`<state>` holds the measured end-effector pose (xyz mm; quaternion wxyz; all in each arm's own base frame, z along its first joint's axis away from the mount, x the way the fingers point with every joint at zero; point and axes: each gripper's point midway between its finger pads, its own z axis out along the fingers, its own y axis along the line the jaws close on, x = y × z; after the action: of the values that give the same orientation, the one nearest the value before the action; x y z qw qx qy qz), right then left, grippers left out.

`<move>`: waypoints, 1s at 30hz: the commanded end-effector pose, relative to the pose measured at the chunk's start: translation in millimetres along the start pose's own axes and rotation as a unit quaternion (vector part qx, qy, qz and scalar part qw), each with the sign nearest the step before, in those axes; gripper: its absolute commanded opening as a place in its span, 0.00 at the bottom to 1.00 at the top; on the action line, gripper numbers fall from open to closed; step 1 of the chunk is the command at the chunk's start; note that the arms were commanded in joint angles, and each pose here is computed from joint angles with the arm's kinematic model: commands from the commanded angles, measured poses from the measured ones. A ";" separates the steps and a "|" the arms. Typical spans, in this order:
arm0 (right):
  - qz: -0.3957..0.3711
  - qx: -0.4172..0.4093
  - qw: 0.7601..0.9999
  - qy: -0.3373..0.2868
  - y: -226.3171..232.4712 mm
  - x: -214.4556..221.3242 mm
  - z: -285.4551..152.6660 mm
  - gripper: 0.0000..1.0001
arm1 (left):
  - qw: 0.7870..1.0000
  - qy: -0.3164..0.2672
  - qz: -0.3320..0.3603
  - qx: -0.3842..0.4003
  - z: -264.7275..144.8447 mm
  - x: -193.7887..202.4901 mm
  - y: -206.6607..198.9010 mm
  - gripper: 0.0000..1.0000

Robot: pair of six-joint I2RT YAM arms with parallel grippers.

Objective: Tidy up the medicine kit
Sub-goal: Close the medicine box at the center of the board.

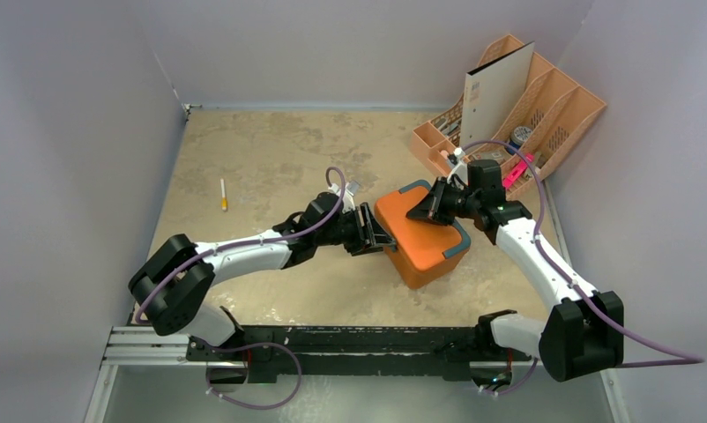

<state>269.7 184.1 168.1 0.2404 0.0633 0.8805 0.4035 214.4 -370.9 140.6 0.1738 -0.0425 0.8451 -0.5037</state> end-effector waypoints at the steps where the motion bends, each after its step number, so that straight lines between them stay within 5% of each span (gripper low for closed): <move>1: 0.020 0.066 0.997 0.035 -32.6 24.5 1.9 0.00 | 1.000 -0.014 0.023 0.013 -1.9 -4.6 -8.1 0.48; 18: 0.020 0.067 0.997 0.038 -34.4 26.3 3.3 0.00 | 1.000 -0.002 0.031 0.002 -2.9 -3.5 -10.1 0.20; 30: 0.018 0.068 0.997 0.038 -34.4 27.5 1.7 0.00 | 0.999 0.025 0.020 -0.029 -5.7 11.0 11.3 0.20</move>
<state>269.6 184.2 168.1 0.2405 0.0629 0.8806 0.4034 211.1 -369.4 140.4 0.1695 -0.0275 0.8523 -0.4940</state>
